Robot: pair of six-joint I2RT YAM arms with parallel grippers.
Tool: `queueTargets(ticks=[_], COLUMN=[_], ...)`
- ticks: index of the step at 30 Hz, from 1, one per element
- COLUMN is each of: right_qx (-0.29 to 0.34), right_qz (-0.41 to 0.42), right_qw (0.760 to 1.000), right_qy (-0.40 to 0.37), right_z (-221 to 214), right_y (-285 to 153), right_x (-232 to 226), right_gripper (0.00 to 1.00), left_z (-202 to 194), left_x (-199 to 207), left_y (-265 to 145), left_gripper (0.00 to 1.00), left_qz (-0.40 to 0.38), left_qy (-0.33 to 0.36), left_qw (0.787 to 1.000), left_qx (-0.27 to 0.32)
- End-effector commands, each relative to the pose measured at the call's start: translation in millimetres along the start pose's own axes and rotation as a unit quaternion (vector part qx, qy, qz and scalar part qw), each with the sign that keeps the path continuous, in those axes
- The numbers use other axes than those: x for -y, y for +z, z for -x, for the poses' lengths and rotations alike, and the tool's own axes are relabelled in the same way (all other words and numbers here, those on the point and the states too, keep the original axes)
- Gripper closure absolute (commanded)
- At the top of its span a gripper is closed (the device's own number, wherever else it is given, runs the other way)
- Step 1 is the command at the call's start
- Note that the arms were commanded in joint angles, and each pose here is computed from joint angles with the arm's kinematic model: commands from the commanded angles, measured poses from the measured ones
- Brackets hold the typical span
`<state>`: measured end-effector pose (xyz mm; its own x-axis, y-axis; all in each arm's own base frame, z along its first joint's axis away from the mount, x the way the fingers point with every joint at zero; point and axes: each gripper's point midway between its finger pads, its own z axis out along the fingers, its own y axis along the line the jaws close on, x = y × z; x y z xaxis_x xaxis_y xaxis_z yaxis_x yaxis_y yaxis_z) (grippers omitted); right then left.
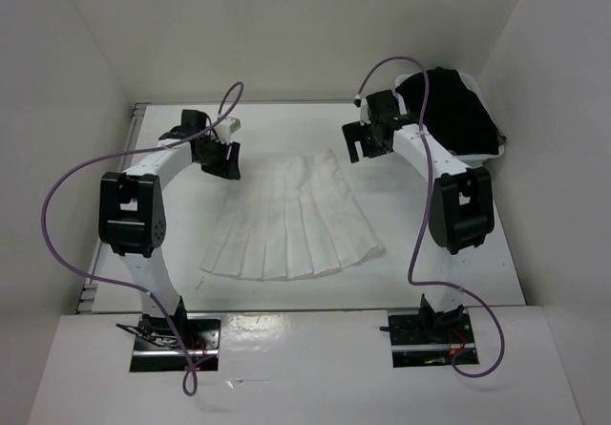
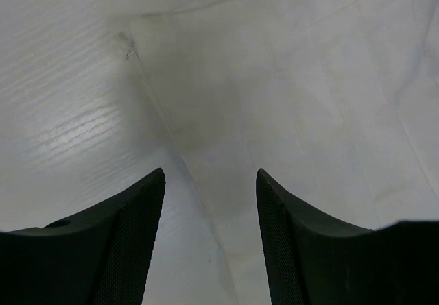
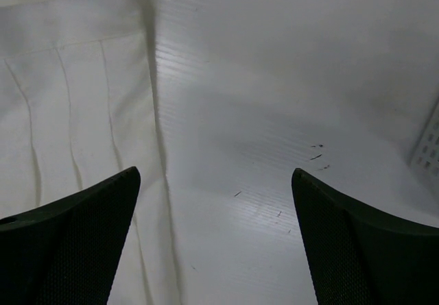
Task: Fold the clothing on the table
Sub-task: Flatten the skirt out
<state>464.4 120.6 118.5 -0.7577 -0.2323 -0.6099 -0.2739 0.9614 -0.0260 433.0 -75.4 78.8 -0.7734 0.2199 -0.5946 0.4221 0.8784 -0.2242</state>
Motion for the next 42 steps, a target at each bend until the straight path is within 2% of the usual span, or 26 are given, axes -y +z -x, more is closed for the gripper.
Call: queueTargets(ticks=[1, 12, 26, 29, 34, 38, 42], right_qx=[0.033, 0.034, 0.025, 0.025, 0.021, 0.01, 0.011], right_qz=[0.03, 0.039, 0.05, 0.054, 0.059, 0.072, 0.119], right_qw=[0.999, 0.998, 0.998, 0.998, 0.997, 0.997, 0.992], right_qy=[-0.023, -0.033, -0.033, -0.033, -0.033, -0.032, -0.049], right_z=[14.5, 11.6, 7.1, 7.1, 4.8, 0.3, 3.6], right_y=[-23.3, -27.4, -24.4, -24.5, -21.3, -11.3, -2.6], right_x=[-13.5, -16.2, -19.8, -21.5, -23.2, -27.7, -38.0], right_gripper=[0.06, 0.06, 0.06, 0.06, 0.06, 0.07, 0.07], left_z=[23.2, 38.5, 31.0, 26.8, 30.0, 25.2, 18.2], left_x=[-4.8, -29.5, -30.4, -33.3, -32.4, -35.8, -41.2], left_y=[13.1, 43.8, 71.4, 75.6, 77.0, 76.0, 73.0], left_gripper=[0.37, 0.37, 0.37, 0.44, 0.65, 0.76, 0.84], left_qz=[0.021, 0.066, 0.033, 0.024, 0.004, -0.024, -0.055], left_qy=[0.018, 0.016, 0.008, 0.006, 0.01, -0.004, -0.017], left_qw=[0.999, 0.998, 0.999, 0.999, 1.0, 0.999, 0.998], left_qx=[0.021, 0.012, -0.018, -0.024, -0.022, -0.023, -0.023])
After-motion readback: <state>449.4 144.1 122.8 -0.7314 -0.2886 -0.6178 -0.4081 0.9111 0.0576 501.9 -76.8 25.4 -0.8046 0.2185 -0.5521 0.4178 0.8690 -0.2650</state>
